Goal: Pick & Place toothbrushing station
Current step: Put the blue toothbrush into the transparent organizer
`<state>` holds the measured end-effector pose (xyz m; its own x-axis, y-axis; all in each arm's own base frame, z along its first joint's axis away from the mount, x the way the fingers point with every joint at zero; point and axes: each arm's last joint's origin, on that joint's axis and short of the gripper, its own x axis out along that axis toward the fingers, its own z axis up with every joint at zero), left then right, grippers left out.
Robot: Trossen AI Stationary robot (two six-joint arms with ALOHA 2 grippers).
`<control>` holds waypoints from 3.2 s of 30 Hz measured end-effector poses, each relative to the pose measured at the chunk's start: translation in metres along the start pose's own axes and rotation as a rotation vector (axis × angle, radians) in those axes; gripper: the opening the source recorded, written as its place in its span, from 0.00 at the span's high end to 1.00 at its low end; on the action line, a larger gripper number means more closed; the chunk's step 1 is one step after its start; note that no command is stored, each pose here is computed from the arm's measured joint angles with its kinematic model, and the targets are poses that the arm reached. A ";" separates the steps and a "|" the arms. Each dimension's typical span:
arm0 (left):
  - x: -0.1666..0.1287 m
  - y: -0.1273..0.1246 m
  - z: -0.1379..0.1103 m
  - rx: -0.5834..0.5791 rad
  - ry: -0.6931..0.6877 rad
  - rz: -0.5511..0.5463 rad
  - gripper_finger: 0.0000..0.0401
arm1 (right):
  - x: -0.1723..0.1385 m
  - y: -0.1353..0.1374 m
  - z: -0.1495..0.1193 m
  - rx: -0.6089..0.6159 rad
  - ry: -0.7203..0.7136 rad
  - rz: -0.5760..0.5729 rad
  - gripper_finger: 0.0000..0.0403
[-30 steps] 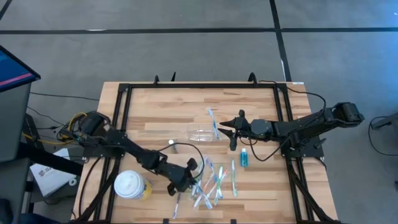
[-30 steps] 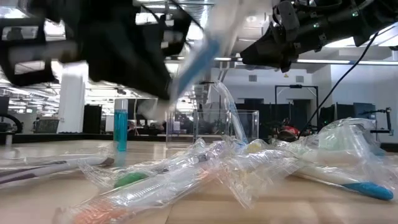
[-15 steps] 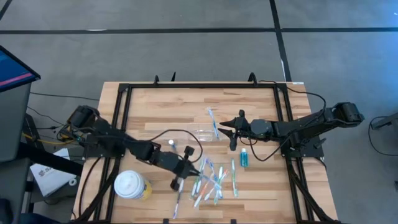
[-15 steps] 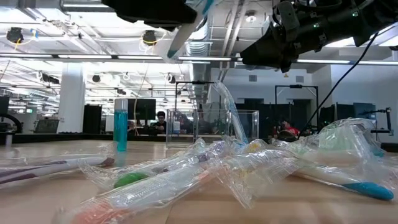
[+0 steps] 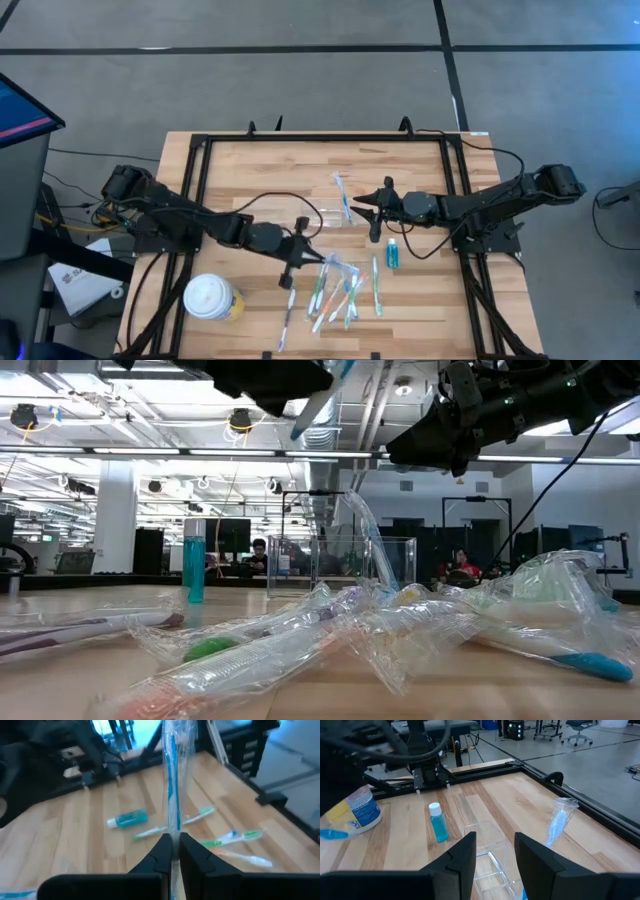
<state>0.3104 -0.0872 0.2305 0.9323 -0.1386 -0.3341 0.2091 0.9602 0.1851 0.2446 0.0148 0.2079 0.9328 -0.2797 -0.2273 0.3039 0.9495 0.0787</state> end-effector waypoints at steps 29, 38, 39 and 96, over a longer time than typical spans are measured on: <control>-0.046 0.051 -0.034 -0.175 -0.395 0.197 0.98 | -0.007 0.016 0.025 -0.001 -0.260 0.175 0.69; -0.023 0.051 -0.041 -0.177 -0.427 0.201 0.98 | -0.011 0.023 0.030 -0.026 -0.300 0.206 0.69; -0.019 0.052 -0.041 -0.177 -0.431 0.204 0.98 | -0.011 0.024 0.029 -0.028 -0.300 0.211 0.69; 0.035 0.060 -0.036 -0.195 -0.423 0.169 0.90 | -0.015 0.031 0.029 -0.103 -0.318 0.253 1.00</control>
<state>0.3447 -0.0258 0.1972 0.9949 -0.0245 0.0979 0.0232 0.9996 0.0146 0.2455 0.0446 0.2425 0.9937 -0.0509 0.0995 0.0518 0.9986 -0.0072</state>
